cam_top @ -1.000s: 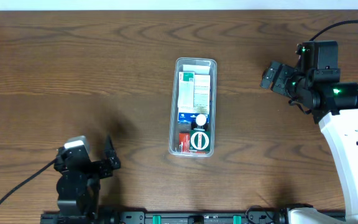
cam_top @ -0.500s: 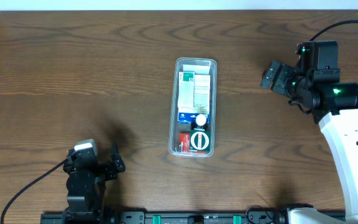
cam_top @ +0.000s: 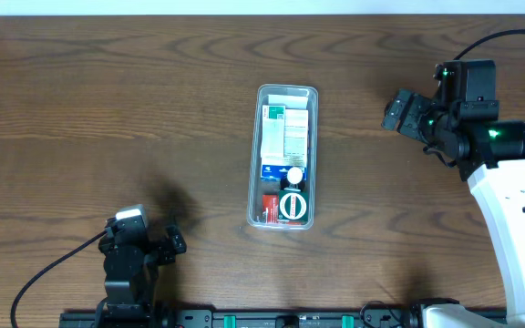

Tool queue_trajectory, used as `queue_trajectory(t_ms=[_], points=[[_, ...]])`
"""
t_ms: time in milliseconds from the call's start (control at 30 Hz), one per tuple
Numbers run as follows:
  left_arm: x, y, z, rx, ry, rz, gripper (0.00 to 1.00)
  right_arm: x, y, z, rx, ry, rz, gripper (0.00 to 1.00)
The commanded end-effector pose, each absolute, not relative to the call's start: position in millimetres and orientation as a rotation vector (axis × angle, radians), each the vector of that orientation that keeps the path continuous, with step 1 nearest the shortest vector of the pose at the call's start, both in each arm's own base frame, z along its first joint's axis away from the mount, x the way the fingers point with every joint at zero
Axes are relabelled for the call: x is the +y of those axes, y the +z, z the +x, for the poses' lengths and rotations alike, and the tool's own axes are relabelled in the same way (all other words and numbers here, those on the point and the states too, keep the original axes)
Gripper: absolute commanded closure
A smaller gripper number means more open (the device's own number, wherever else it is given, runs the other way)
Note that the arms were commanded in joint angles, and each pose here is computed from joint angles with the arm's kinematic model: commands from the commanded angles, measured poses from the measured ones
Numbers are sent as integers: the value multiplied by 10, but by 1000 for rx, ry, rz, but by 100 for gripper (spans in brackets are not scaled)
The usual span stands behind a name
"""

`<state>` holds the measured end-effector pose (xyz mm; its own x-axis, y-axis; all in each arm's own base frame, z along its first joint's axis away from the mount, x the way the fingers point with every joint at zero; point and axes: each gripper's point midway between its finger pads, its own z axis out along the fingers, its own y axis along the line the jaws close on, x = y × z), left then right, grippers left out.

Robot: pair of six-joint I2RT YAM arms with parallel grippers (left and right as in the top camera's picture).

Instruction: Pack container

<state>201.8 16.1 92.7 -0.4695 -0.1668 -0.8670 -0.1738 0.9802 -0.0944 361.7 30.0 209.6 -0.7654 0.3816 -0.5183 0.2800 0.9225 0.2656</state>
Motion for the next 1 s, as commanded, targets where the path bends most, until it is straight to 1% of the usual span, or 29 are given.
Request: queue_trajectory(t_ms=[0, 633, 700, 833, 967], points=[[171, 887, 2019, 2073, 23, -227, 2, 276, 2120, 3626, 2486, 218, 464, 1], [171, 887, 2019, 2073, 23, -227, 2, 278, 2135, 3619, 2482, 220, 462, 1], [171, 887, 2019, 2073, 23, -227, 2, 271, 2240, 3577, 2450, 226, 456, 1], [171, 887, 2019, 2073, 23, -227, 2, 5, 2560, 3409, 2299, 69, 455, 1], [171, 887, 2019, 2073, 23, -227, 2, -45, 2760, 3241, 2148, 10, 291, 1]])
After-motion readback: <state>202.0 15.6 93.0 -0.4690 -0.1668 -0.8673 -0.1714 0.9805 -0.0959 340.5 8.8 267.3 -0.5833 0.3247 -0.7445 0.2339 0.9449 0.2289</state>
